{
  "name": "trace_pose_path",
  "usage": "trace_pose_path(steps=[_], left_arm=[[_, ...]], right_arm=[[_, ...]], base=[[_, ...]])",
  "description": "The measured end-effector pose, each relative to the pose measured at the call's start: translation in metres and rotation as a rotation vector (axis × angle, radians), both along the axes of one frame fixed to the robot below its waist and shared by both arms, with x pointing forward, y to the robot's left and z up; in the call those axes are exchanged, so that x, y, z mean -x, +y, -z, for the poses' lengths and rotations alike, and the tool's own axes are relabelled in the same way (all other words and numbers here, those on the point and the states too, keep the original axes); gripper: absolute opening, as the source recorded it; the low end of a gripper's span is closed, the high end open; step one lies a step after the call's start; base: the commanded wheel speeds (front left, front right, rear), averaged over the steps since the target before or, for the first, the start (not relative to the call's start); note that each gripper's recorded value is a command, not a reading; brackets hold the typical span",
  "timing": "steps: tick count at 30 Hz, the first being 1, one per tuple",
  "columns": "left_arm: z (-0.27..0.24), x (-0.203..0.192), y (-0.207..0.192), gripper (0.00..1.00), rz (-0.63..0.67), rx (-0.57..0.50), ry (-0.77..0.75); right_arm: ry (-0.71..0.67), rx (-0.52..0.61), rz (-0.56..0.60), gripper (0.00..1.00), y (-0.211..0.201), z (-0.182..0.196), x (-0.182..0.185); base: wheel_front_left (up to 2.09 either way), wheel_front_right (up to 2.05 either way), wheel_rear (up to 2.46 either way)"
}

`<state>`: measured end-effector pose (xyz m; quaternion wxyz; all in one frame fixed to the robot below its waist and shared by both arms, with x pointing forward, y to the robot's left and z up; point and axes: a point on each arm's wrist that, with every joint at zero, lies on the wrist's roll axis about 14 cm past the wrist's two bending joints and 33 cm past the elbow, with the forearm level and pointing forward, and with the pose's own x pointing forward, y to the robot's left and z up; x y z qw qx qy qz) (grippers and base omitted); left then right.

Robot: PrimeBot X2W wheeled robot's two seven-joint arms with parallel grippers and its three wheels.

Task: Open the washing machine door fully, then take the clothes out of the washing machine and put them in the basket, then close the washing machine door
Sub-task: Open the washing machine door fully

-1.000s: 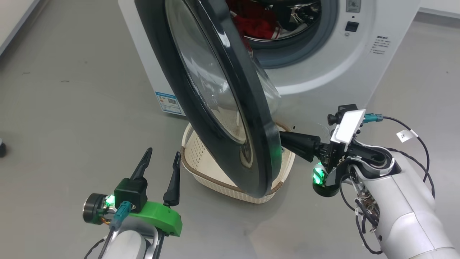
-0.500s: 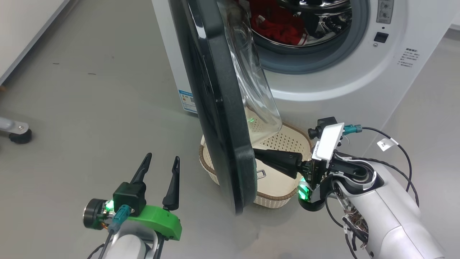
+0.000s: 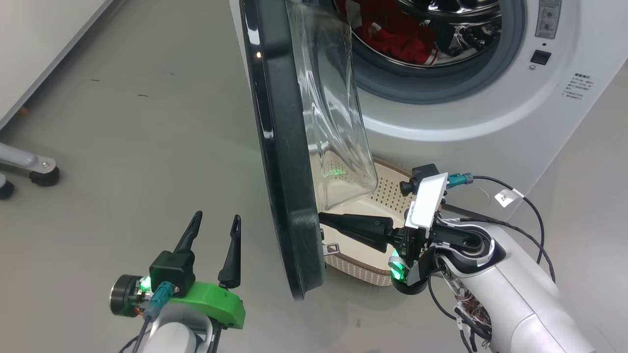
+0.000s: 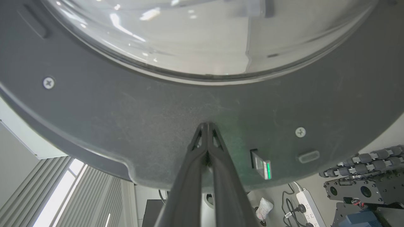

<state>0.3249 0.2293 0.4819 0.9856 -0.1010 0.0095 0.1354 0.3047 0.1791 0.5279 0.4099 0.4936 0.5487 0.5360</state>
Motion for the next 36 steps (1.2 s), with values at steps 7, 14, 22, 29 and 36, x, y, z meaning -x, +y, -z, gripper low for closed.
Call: trace_pose_path(steps=[7,14,22,29,36], left_arm=[[-0.001,0.000,0.001,1.00,-0.004,0.001,-0.005],[-0.001,-0.001,0.001,1.00,-0.005,0.002,-0.005],[-0.002,-0.003,0.003,1.00,-0.013,0.003,-0.006],[0.001,-0.003,0.001,1.00,-0.009,0.007,-0.002],[0.002,-0.002,-0.001,1.00,-0.003,0.011,0.000]], right_arm=[[0.014,-0.003,0.024,0.00,0.001,0.000,-0.001],[0.062,-0.025,0.105,0.00,-0.005,0.000,-0.011],[0.106,-0.080,0.282,0.00,-0.024,-0.008,-0.043],[0.129,-0.081,0.475,1.00,-0.052,-0.002,-0.071],[0.027,0.011,0.678,1.00,-0.087,0.014,-0.096]], base=[[0.00,0.00,0.00],[0.00,0.00,0.00],[0.00,0.00,0.00],[0.00,0.00,0.00],[0.00,0.00,0.00]])
